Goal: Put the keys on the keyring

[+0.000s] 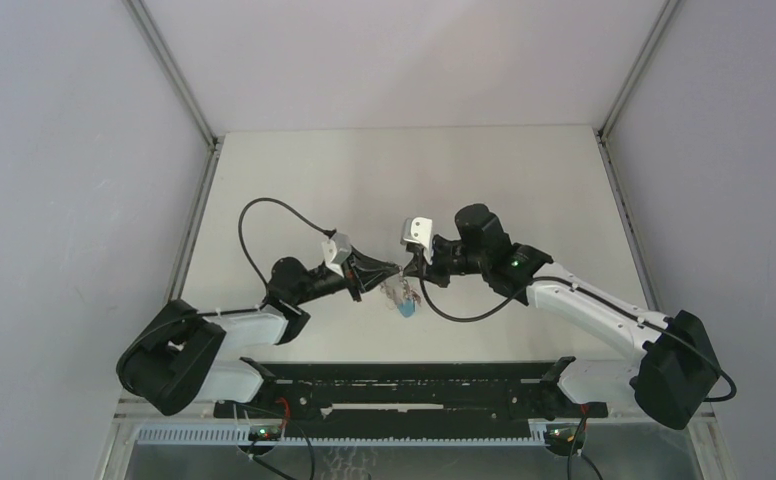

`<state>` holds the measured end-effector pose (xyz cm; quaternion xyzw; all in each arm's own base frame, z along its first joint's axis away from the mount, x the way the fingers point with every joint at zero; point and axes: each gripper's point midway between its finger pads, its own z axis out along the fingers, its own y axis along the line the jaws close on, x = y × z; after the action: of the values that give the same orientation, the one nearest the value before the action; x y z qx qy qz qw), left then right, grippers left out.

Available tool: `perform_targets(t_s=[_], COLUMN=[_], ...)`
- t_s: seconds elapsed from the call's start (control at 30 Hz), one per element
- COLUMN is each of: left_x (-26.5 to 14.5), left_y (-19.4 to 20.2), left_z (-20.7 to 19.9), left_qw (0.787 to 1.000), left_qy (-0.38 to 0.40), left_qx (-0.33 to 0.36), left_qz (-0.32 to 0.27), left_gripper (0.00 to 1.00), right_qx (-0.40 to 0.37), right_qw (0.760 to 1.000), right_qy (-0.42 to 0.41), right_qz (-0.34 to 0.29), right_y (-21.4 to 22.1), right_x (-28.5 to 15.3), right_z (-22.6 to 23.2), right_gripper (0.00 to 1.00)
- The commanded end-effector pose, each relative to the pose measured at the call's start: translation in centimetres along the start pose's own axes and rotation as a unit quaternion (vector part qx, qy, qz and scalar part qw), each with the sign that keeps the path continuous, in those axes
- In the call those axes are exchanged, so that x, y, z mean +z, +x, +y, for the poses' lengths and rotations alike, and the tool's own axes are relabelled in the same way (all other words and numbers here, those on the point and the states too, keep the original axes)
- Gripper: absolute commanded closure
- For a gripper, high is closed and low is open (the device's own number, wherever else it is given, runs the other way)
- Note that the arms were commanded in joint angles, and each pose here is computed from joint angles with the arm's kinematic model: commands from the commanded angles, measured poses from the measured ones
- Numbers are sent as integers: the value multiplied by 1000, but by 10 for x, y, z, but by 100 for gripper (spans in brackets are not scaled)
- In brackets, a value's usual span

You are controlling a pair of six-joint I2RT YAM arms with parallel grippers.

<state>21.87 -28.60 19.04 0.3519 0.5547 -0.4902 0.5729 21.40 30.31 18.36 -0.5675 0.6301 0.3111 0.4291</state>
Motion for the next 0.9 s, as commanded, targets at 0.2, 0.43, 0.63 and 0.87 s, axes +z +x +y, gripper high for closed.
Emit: perform_targets(t_s=[0.2, 0.43, 0.63, 0.87], left_x=[-2, -2, -3, -4], left_y=[-30, -33, -31, -31], left_z=[-6, -7, -5, -7], left_qw=[998, 997, 997, 997], left_qy=[16, 16, 7, 13], left_qx=[17, 12, 11, 14], left_qz=[-65, -73, -75, -74], left_gripper=[100, 100, 100, 100], right_qx=[-7, -11, -20, -13], right_qw=[998, 997, 996, 994], right_qy=[-53, -60, -73, -63], right_qz=[-38, -37, -56, -91], right_y=[-13, -10, -20, -25], right_x=[-7, 6, 11, -18], right_z=[13, 15, 20, 14], right_gripper=[100, 100, 100, 81])
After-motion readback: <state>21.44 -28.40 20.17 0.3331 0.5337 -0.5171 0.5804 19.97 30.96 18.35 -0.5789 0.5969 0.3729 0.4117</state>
